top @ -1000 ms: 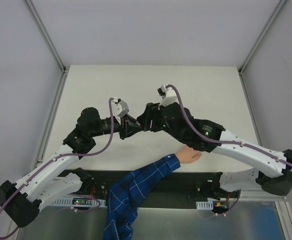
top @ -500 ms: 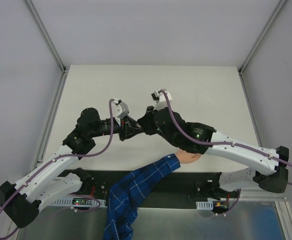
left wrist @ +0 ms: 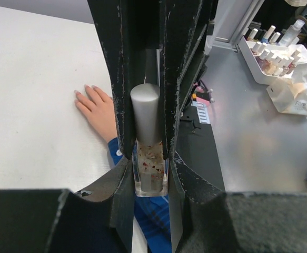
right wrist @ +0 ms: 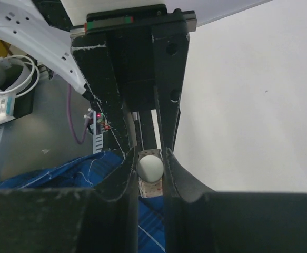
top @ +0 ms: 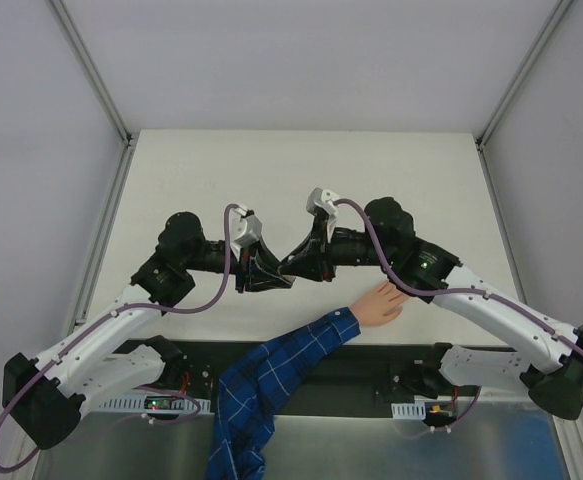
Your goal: Paint the nails
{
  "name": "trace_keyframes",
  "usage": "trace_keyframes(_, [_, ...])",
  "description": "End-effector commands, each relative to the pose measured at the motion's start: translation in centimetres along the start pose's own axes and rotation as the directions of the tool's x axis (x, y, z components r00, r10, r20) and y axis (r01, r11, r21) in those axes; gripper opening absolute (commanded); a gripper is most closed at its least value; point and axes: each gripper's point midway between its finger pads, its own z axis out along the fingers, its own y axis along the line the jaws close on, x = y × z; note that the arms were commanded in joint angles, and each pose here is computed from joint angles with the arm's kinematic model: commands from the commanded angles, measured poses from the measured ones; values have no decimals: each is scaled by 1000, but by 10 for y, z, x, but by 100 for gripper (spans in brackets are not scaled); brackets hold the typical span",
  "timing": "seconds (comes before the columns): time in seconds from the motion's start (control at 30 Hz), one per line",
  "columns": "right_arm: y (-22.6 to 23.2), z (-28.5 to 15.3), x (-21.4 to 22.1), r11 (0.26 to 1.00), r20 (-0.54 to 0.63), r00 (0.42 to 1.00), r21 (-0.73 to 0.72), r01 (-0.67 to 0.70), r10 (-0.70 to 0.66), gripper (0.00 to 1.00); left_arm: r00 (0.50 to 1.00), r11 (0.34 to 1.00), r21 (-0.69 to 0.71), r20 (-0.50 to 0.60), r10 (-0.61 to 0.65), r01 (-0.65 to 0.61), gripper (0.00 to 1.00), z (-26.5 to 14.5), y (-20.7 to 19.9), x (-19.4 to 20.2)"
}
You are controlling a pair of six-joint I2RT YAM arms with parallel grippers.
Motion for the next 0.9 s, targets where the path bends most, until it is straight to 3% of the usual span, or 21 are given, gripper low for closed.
trace_keyframes(0.0, [-2, 5, 1, 998, 11, 1000, -60, 17, -17, 0, 983, 971, 158, 58, 174, -181, 0, -4, -38, -26])
trace_keyframes(0.07, [-4, 3, -5, 1000, 31, 999, -30, -10, 11, 7, 982, 979, 86, 57, 181, -185, 0, -2, -25, -28])
trace_keyframes(0.23, [-29, -23, -26, 951, 121, 981, 250, -179, 153, 59, 983, 980, -97, 43, 177, -172, 0, -4, 5, -28])
trace_keyframes(0.3, [-32, -34, -21, 911, 124, 972, 341, -232, 201, 66, 981, 972, -153, 47, 186, -177, 0, -6, 13, -30])
trace_keyframes(0.4, [-40, -48, -25, 838, 178, 952, 454, -303, 248, 69, 981, 960, -221, 51, 188, -173, 0, -9, 24, -33])
trace_keyframes(0.53, [-39, -42, -23, 774, 224, 914, 486, -405, 337, 70, 980, 942, -287, 42, 194, -174, 0, -13, 35, -31])
trace_keyframes(0.73, [-40, -29, -40, 719, 226, 931, 591, -365, 287, 68, 980, 930, -326, 44, 194, -169, 0, -16, 41, -33])
trace_keyframes(0.87, [-46, -12, -42, 687, 210, 939, 640, -344, 274, 61, 979, 926, -338, 47, 198, -171, 0, -17, 42, -34])
